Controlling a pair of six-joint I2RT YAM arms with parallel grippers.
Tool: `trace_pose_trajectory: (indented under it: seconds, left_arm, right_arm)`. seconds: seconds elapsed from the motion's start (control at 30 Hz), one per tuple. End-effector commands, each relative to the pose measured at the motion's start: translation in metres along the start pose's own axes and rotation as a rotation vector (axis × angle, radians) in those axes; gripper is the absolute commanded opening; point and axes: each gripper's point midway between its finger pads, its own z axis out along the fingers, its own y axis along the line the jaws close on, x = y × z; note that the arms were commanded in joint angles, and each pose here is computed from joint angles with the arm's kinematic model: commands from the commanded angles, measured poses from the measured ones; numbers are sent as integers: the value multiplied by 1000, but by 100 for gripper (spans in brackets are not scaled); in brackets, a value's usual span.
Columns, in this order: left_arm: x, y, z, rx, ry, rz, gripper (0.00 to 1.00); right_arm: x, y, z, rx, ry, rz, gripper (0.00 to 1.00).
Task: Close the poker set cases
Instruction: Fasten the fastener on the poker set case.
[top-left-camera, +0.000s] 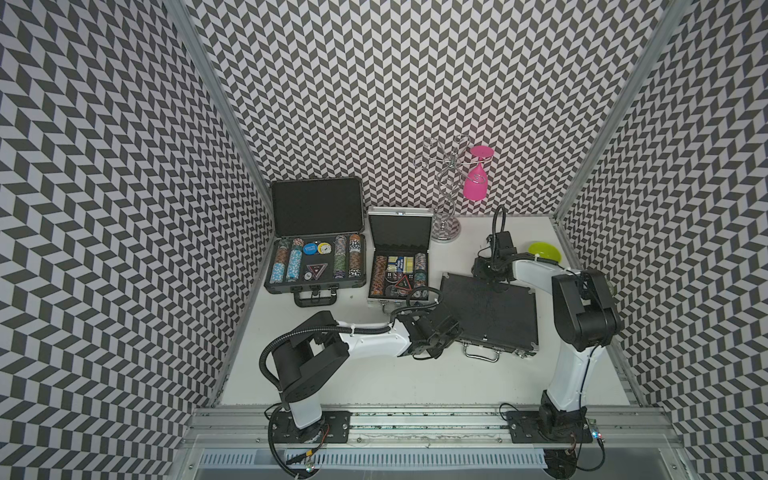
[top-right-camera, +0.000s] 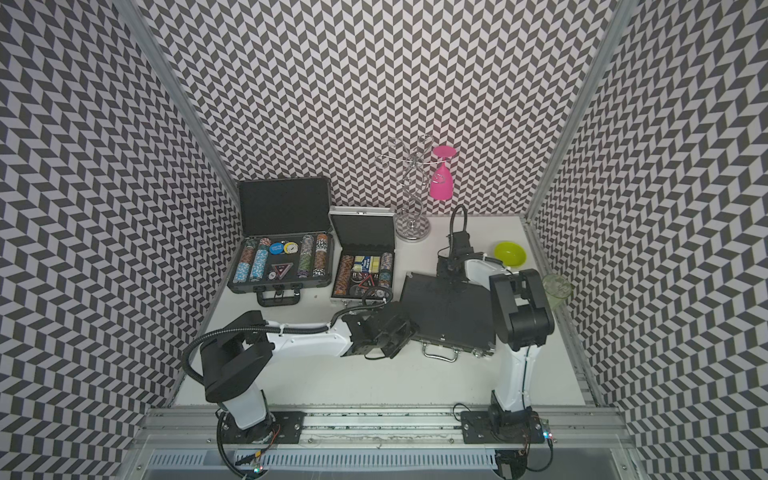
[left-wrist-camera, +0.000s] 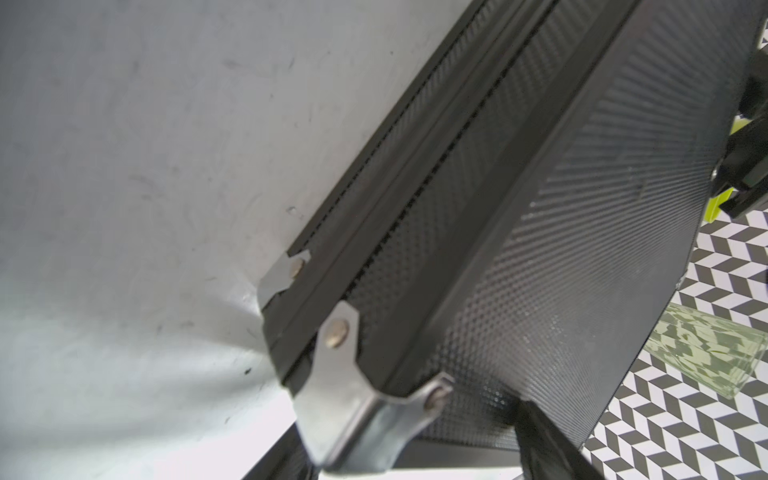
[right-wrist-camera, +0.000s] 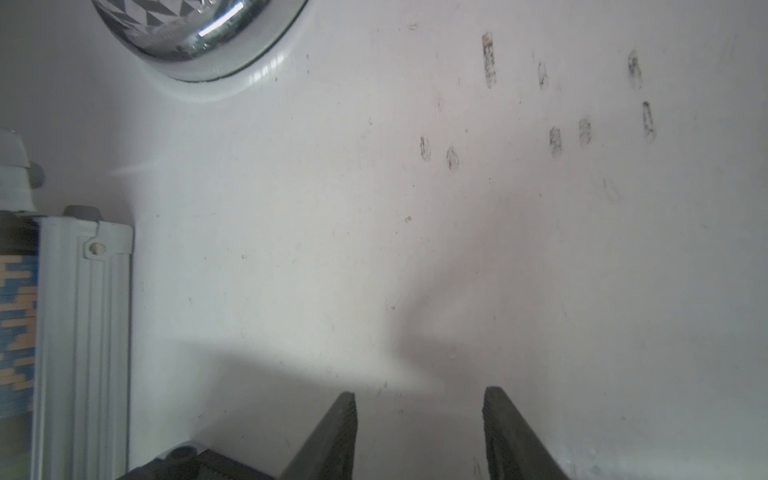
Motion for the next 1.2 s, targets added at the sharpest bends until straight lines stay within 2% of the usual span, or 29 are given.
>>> trace_pose_trajectory:
  seconds: [0.0,0.9,1.0,1.1,1.13,1.17]
  left_arm:
    - [2,11,-1,-39,-3,-11,74]
    - [-4,45,19,-170,-66,14,71]
    - [-9,44,17,-191,-94,40,74]
    - [-10,30,9,-160,-91,65,76]
    - [-9,27,5,-154,-86,66,84]
    - [-8,23,2,-151,-81,65,99]
  right_arm:
    - [98,-23,12,90,332,-4,49]
    - [101,-21,10,81,326,-10,46]
    - [102,-20,12,78,328,-6,46]
    - [103,-22,13,84,329,-7,45]
    - [103,-22,14,85,331,-6,45]
    - [104,-22,15,85,334,-5,46]
